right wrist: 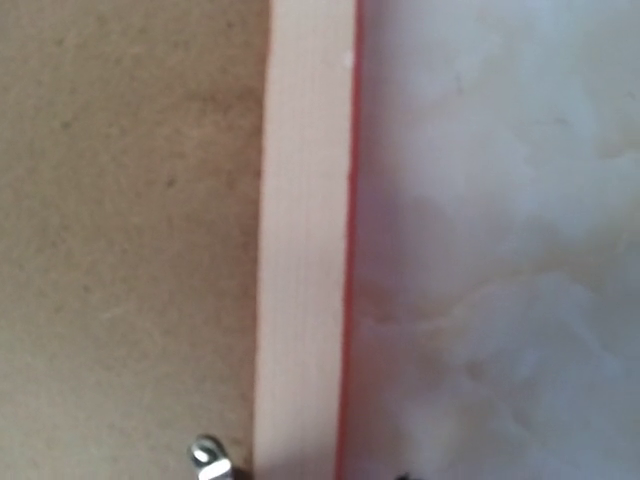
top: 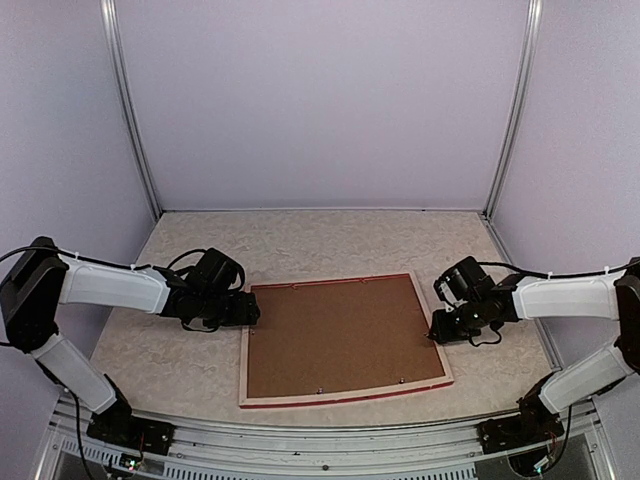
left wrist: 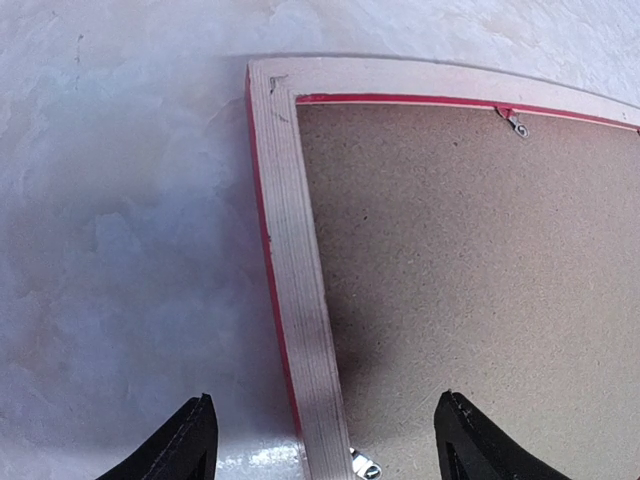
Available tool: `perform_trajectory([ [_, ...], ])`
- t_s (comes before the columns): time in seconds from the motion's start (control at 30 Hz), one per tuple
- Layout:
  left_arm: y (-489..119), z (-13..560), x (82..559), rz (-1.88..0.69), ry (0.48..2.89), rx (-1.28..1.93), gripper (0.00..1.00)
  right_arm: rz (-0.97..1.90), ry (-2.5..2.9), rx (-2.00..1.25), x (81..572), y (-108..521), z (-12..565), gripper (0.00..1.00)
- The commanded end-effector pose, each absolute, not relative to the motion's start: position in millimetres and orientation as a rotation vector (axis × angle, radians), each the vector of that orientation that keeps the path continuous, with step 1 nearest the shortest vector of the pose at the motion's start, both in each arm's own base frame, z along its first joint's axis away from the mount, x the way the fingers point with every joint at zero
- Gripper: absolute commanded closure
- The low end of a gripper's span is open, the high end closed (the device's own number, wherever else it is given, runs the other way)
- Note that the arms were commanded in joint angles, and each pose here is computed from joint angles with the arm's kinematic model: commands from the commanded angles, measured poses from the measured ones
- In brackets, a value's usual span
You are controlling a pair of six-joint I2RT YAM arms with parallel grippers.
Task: Put the photo into the frame
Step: Press the fastener onto the backboard.
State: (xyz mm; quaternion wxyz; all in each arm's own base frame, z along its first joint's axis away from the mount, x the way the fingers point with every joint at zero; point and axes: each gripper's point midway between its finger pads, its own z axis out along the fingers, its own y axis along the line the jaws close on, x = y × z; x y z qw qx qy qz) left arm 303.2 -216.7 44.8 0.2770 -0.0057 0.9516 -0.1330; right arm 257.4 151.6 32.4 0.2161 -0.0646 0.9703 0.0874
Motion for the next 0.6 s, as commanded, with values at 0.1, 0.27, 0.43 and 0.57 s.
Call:
perform_trajectory([
  [0.1,-212.0,45.5,300.8,-0.338,2.553,-0.011,0.26,0.358,2.660,-0.206,255.5,165.9,46.0,0.63],
  [0.27,-212.5,44.6,300.8,-0.340,2.555,-0.010,0.26,0.396,2.635,-0.204,257.3,170.3,54.7,0.58],
  [0.43,-213.8,44.4,301.3,-0.344,2.556,-0.006,0.26,0.362,2.661,-0.216,257.7,168.2,45.0,0.58],
  [0.57,-214.1,44.1,300.9,-0.345,2.558,-0.005,0.26,0.316,2.691,-0.230,257.1,164.4,32.3,0.60],
])
